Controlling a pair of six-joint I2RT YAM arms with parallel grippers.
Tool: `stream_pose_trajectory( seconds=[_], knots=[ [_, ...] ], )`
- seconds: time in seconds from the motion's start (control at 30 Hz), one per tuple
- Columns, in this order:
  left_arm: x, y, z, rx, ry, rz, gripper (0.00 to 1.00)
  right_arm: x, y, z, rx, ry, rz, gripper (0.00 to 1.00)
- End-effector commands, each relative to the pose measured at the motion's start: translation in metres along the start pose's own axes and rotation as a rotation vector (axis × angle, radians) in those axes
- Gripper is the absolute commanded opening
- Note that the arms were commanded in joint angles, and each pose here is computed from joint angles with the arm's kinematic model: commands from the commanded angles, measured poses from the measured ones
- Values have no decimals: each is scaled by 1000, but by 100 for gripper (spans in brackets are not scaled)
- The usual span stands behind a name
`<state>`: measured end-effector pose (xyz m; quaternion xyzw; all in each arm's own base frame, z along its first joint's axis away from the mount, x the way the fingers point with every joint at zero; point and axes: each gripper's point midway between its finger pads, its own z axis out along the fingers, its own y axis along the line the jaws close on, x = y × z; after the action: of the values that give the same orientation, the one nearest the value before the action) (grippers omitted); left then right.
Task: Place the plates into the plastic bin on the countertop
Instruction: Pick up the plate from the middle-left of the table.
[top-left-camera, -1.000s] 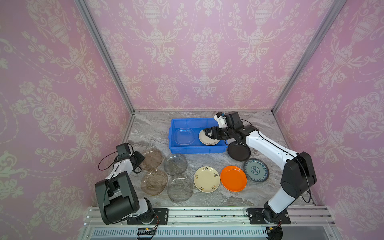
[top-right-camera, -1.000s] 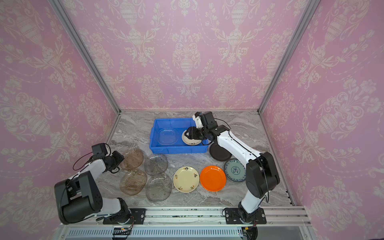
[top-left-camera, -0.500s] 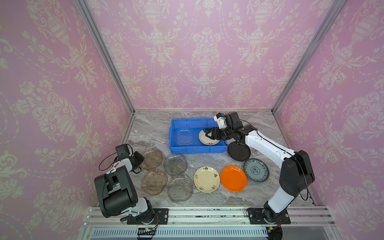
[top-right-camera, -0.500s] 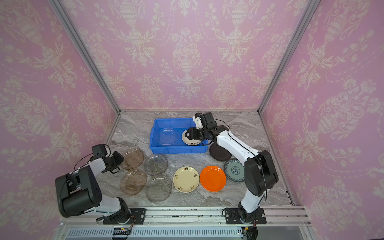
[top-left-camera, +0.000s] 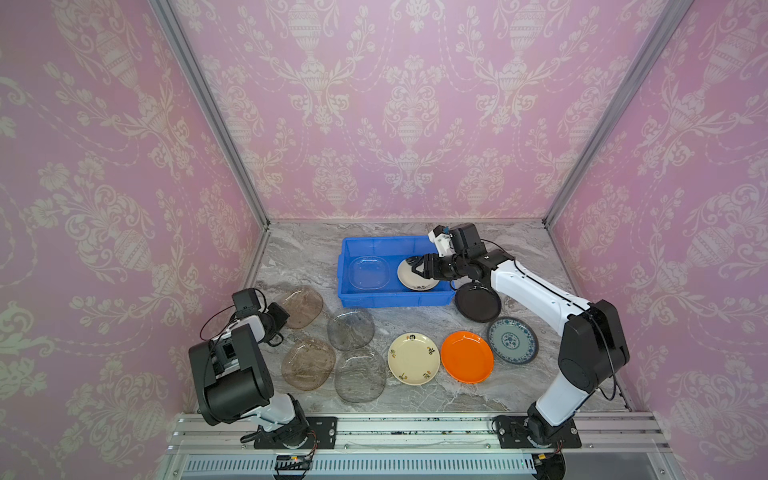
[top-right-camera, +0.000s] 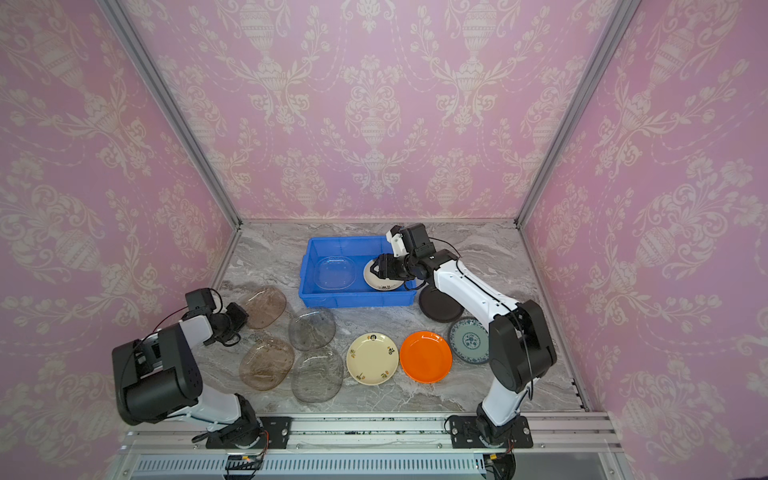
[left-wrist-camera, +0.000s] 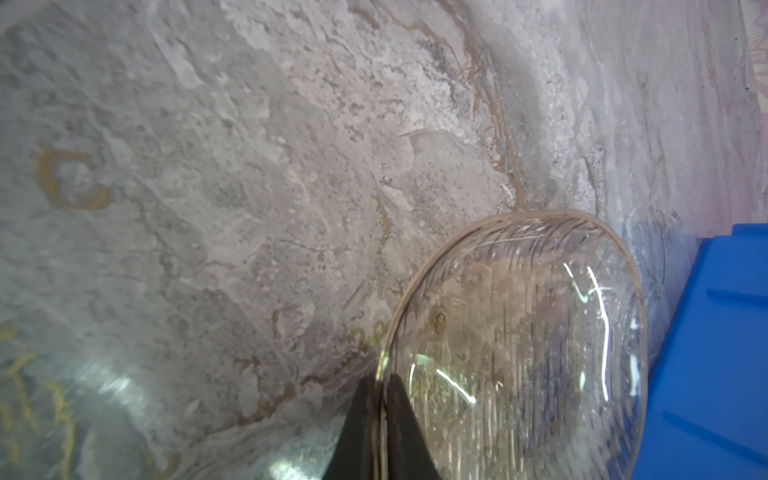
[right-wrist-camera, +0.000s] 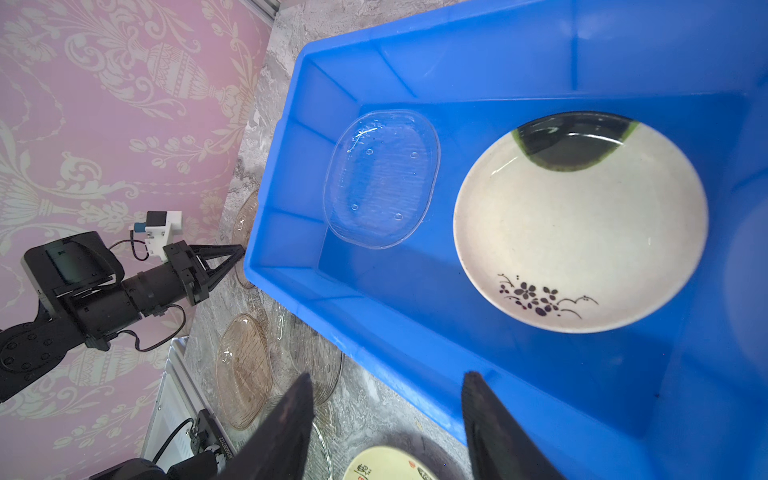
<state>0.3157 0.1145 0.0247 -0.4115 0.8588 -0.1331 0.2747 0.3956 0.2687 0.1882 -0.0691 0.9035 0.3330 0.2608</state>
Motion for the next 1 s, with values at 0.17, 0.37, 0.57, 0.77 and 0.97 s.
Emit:
stream_pose_trajectory(
  seconds=[0.17,0.37,0.57,0.77,0.97],
  knots=[
    [-20,-1,-11,-22,-70,1,0,-12,-4,6,23,-15,12,59],
    [-90,-46,-63,56,-297,15,0,-46,19,-1,-16,-82,-13,59],
    [-127,-112,-117,210,-404,73,0,-72,44,-13,-70,-119,-50,58],
    [-99,-210,-146,492,-275,190,0,-89,70,-31,-125,-149,-88,53],
    [-31,-283,-142,663,-52,319,0,-88,80,-39,-132,-153,-111,43]
  ],
)
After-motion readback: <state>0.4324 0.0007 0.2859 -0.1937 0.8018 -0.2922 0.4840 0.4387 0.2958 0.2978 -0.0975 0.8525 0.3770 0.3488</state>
